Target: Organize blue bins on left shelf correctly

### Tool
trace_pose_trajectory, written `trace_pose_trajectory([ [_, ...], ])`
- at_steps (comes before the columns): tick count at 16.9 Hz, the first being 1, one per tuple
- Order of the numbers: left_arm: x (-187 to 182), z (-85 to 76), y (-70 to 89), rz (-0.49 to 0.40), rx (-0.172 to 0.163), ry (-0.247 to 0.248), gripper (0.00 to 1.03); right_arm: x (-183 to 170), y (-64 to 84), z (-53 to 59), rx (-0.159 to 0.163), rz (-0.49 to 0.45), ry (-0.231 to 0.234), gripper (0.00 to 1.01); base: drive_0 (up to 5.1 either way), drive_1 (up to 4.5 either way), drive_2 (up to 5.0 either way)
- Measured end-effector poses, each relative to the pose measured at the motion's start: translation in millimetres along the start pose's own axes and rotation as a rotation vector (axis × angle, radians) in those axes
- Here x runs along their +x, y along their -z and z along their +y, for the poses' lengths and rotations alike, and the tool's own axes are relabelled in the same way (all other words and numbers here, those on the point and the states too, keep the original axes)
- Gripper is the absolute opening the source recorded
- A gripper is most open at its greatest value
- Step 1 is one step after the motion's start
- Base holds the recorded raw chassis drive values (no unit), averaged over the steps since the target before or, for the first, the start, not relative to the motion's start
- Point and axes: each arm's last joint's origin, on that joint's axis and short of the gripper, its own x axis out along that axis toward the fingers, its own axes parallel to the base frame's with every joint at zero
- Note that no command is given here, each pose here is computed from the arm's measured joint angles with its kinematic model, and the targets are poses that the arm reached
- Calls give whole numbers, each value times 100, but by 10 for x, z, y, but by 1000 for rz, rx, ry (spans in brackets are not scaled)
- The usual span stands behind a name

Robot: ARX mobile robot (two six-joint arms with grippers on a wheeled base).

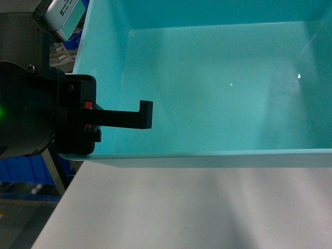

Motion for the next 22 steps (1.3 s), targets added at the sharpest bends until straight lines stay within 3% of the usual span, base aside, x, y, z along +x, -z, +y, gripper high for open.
trace_pose_trajectory([
  [22,0,0,1,1,0,0,2,0,4,0,0,3,0,2,-498,247,247],
])
